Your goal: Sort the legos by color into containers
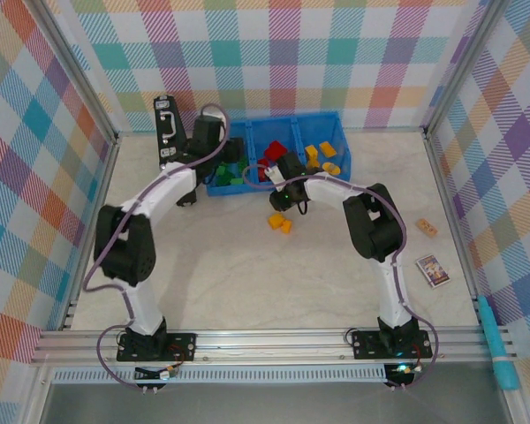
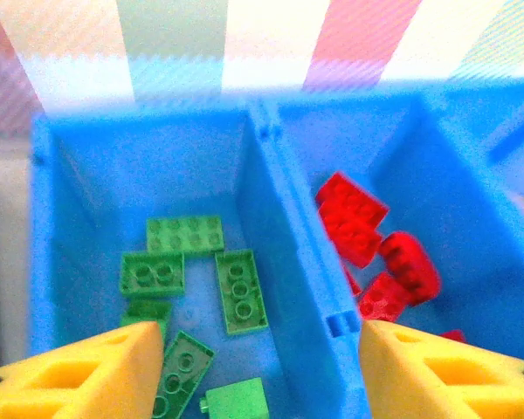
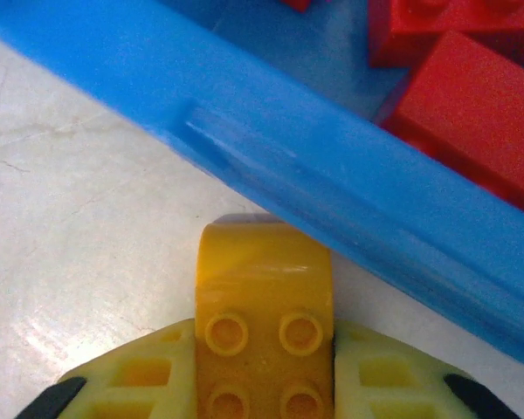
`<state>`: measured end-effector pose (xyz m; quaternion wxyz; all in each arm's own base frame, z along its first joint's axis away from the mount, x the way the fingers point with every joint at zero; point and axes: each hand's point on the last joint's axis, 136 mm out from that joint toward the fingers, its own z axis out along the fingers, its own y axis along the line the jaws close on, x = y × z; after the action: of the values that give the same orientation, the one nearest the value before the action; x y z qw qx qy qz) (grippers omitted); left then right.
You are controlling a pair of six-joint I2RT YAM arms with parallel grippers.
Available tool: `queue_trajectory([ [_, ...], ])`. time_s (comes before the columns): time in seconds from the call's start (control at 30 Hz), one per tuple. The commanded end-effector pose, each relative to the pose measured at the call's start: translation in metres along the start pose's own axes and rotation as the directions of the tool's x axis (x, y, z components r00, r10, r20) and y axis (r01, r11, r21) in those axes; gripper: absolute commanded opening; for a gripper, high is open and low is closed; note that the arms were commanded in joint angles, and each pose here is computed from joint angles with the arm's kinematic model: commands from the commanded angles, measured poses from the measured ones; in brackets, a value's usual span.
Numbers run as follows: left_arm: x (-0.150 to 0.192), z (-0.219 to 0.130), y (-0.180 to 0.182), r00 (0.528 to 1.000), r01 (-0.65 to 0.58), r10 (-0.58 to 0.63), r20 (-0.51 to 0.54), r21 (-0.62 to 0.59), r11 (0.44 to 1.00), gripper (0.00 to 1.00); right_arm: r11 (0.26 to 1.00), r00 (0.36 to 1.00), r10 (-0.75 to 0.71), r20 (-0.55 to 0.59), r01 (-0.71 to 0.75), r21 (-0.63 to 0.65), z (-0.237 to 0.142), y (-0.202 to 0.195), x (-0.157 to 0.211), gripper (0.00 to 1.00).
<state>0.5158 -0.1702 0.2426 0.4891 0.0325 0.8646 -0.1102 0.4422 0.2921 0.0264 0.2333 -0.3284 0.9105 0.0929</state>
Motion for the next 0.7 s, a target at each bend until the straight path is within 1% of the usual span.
queue_trajectory([
  [0.0,-0.032,-0.061,0.007,0.995,-0.072,0.073,0.072,-0.014,0.997,0.63,1.0,0.999,-0.009,-0.052,0.008,-0.02,-0.013,0.009,0.018,0.26],
  [0.03,-0.034,-0.073,0.011,0.994,-0.085,0.087,0.074,-0.027,0.996,0.63,1.0,0.999,-0.011,-0.047,0.01,-0.02,-0.023,0.009,0.018,0.25],
  [0.07,-0.029,-0.081,0.017,0.994,-0.099,0.101,0.048,-0.046,0.994,0.63,1.0,0.999,-0.015,-0.044,0.015,-0.017,-0.032,0.01,0.018,0.24],
  [0.2,-0.016,-0.111,0.044,0.992,-0.127,0.129,0.008,-0.127,0.984,0.68,0.999,0.999,-0.032,0.012,0.032,0.034,-0.081,0.002,0.007,0.24],
  [0.3,0.001,-0.123,0.065,0.991,-0.136,0.133,-0.029,-0.175,0.975,0.71,0.997,0.997,-0.009,0.072,0.003,0.08,-0.114,-0.015,-0.007,0.24],
  [0.4,0.024,-0.124,0.083,0.984,-0.171,0.155,-0.089,-0.212,0.962,0.75,0.983,0.993,0.008,0.114,-0.029,0.18,-0.138,-0.045,-0.017,0.24],
  [0.5,0.047,-0.118,0.095,0.966,-0.244,0.214,-0.146,-0.238,0.94,0.76,0.965,0.988,0.07,0.141,-0.103,0.242,-0.142,-0.084,-0.022,0.24],
  [0.57,0.054,-0.116,0.094,0.96,-0.258,0.223,-0.171,-0.22,0.941,0.77,0.954,0.981,0.114,0.156,-0.152,0.258,-0.138,-0.109,-0.027,0.24],
  [0.67,0.057,-0.114,0.083,0.958,-0.257,0.23,-0.171,-0.157,0.954,0.81,0.941,0.975,0.149,0.163,-0.19,0.28,-0.128,-0.138,-0.039,0.24],
])
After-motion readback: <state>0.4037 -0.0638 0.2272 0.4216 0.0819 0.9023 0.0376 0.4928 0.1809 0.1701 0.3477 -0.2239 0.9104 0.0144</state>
